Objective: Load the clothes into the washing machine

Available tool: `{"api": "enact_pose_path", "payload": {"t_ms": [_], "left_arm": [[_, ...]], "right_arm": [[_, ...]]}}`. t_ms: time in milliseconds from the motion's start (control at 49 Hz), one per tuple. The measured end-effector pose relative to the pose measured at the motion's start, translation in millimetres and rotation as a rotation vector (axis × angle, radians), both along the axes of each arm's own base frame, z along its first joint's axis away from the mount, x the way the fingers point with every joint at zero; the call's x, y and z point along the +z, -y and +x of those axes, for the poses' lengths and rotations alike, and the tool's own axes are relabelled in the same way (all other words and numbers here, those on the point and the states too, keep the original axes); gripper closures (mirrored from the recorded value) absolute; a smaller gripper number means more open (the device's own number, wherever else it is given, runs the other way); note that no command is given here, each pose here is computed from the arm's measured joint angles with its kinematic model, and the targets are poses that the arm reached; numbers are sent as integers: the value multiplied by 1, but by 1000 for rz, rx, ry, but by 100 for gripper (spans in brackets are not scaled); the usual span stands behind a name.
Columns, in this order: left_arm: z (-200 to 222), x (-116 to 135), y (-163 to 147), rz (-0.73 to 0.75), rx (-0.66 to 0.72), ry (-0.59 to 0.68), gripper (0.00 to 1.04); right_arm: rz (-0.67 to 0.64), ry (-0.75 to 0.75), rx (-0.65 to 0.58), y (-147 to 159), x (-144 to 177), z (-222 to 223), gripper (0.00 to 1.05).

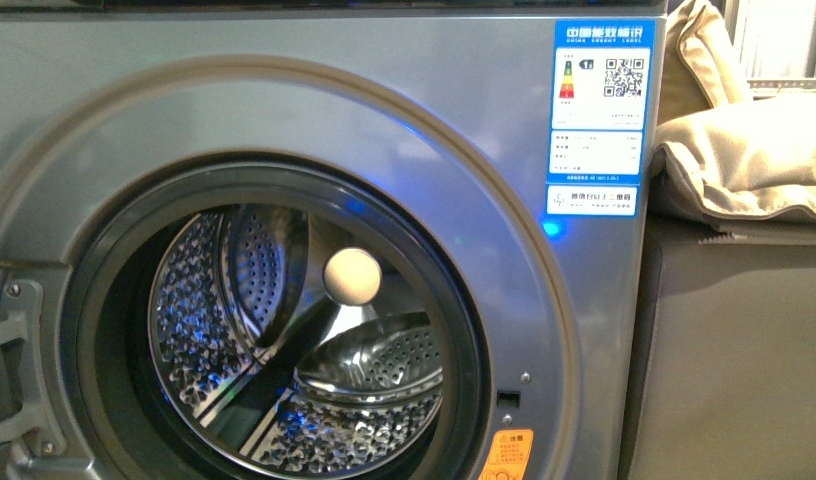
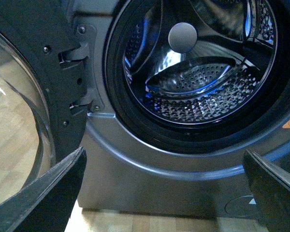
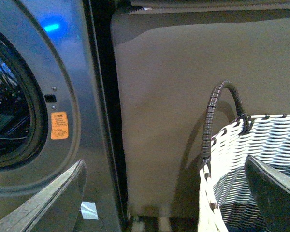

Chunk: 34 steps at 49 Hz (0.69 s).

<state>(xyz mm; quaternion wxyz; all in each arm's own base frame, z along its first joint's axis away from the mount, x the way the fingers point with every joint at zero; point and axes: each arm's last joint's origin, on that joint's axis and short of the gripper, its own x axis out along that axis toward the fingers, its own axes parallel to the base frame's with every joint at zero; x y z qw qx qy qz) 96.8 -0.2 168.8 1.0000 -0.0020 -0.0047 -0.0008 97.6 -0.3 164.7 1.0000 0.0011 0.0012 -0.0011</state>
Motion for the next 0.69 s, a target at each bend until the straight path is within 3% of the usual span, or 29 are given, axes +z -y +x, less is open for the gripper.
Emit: {"api": "enact_pose_path", "payload": {"t_ms": [694], "left_arm": [[0,0,0,0,0,0,7]], "right_arm": [[0,0,0,0,0,0,8]]}}
